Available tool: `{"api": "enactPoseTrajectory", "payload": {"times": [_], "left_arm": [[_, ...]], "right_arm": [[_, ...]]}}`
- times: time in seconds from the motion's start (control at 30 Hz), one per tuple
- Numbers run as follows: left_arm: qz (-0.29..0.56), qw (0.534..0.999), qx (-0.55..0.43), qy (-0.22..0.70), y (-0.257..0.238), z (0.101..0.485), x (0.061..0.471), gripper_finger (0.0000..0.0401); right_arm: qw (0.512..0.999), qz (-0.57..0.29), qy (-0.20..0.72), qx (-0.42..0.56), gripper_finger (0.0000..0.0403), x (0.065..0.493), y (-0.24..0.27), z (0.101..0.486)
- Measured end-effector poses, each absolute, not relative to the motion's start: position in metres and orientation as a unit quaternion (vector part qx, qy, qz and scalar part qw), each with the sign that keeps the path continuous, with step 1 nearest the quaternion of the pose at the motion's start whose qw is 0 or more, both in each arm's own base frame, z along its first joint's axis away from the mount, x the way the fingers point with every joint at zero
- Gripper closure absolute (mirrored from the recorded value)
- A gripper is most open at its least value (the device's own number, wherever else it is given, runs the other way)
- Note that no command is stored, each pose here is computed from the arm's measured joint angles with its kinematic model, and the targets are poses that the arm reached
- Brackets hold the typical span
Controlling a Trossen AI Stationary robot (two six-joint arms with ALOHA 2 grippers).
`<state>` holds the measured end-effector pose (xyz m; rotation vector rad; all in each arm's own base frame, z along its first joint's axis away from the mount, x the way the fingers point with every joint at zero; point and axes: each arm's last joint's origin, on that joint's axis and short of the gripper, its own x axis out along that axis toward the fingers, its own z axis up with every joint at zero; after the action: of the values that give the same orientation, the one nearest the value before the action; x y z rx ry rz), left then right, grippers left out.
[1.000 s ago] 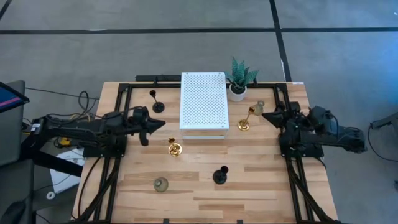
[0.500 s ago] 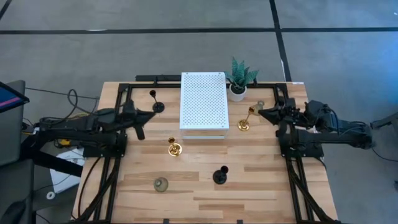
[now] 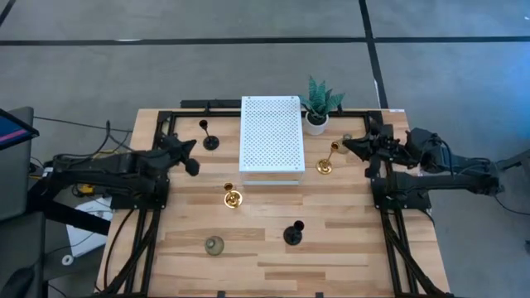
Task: Pick & Place candle stick holders
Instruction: Put the top black candle holder on the shelf
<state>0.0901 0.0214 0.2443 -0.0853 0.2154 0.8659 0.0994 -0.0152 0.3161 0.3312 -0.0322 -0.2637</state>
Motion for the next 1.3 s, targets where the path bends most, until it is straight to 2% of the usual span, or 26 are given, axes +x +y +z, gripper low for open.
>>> {"api": "enactPoseTrajectory", "payload": {"times": [0.17,0.43,0.77,0.97,1.3], "left_arm": [[0.444,0.884,-0.055,0.135,0.023,0.219,0.097,0.0396],[0.397,0.894,-0.141,0.155,0.025,0.17,0.098,0.0397],[0.374,0.916,-0.119,0.081,0.043,0.163,0.101,0.0397],[0.385,0.914,-0.117,0.046,0.062,0.167,0.095,0.0397],[0.36,0.924,-0.122,0.045,0.08,0.167,0.085,0.0395]], "right_arm": [[0.982,-0.132,-0.016,0.137,0.0403,0.103,-0.016,0.329],[0.983,-0.132,-0.013,0.124,0.0403,0.109,-0.016,0.339],[0.983,-0.137,-0.002,0.124,0.0403,0.116,-0.017,0.338],[0.983,-0.134,-0.02,0.124,0.0403,0.123,-0.018,0.341],[0.984,-0.135,-0.026,0.112,0.0403,0.127,-0.019,0.343]]}}
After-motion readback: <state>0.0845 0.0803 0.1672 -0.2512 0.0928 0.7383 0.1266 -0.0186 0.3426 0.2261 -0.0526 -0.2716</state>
